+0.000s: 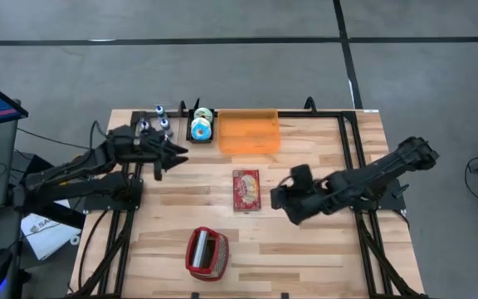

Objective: Pick & Place Food Item
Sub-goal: Put the red popcorn bag into the orange bin

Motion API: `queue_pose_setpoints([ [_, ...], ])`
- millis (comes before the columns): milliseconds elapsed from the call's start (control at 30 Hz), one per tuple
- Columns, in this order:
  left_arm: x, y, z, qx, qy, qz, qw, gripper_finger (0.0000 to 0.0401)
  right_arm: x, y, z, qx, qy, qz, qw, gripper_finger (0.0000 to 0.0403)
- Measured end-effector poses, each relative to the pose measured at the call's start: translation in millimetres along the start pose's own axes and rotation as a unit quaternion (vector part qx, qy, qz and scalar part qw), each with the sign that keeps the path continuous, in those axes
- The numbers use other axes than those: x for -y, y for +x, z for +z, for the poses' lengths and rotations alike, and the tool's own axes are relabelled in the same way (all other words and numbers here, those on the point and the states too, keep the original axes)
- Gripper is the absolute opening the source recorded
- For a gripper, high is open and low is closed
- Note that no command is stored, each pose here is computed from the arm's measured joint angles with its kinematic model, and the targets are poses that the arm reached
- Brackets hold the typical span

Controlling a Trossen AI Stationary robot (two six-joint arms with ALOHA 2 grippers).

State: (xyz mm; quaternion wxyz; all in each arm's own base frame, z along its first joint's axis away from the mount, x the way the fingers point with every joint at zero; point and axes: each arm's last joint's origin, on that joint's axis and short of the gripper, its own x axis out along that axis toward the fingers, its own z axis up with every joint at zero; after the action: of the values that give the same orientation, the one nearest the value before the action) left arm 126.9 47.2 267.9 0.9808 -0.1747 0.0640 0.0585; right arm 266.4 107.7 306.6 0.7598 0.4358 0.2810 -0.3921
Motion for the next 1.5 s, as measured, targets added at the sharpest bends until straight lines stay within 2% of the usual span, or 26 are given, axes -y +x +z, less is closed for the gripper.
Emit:
queue_pose_setpoints([
  [100,7,-2,8,0.041,0.016,-0.02,0.999,0.0169,14,35,-21,-0.051,0.073,0.015,0.996,0.0163],
  [267,15,-11,26,0.087,0.019,-0.035,0.995,0.0167,34,74,-58,-0.069,0.194,0.106,0.973,0.0163],
  [400,20,-17,36,0.106,0.026,-0.041,0.993,0.0169,44,96,-75,-0.071,0.231,0.096,0.966,0.0163],
  [600,26,-24,48,0.124,0.031,-0.05,0.99,0.0171,44,133,-86,-0.095,0.236,0.036,0.966,0.0163],
  [767,29,-27,54,0.134,0.031,-0.054,0.989,0.017,40,159,-85,-0.086,0.245,0.014,0.966,0.0163],
  [1233,30,-27,55,0.131,0.006,-0.07,0.989,0.0164,39,195,-61,-0.023,0.27,0.016,0.962,0.0159],
  [1333,30,-27,55,0.131,0.001,-0.072,0.989,0.0163,42,200,-52,-0.011,0.259,0.007,0.966,0.0132],
  [1500,30,-27,55,0.13,-0.001,-0.072,0.989,0.0164,44,209,-39,0.008,0.217,0.007,0.976,0.0019],
])
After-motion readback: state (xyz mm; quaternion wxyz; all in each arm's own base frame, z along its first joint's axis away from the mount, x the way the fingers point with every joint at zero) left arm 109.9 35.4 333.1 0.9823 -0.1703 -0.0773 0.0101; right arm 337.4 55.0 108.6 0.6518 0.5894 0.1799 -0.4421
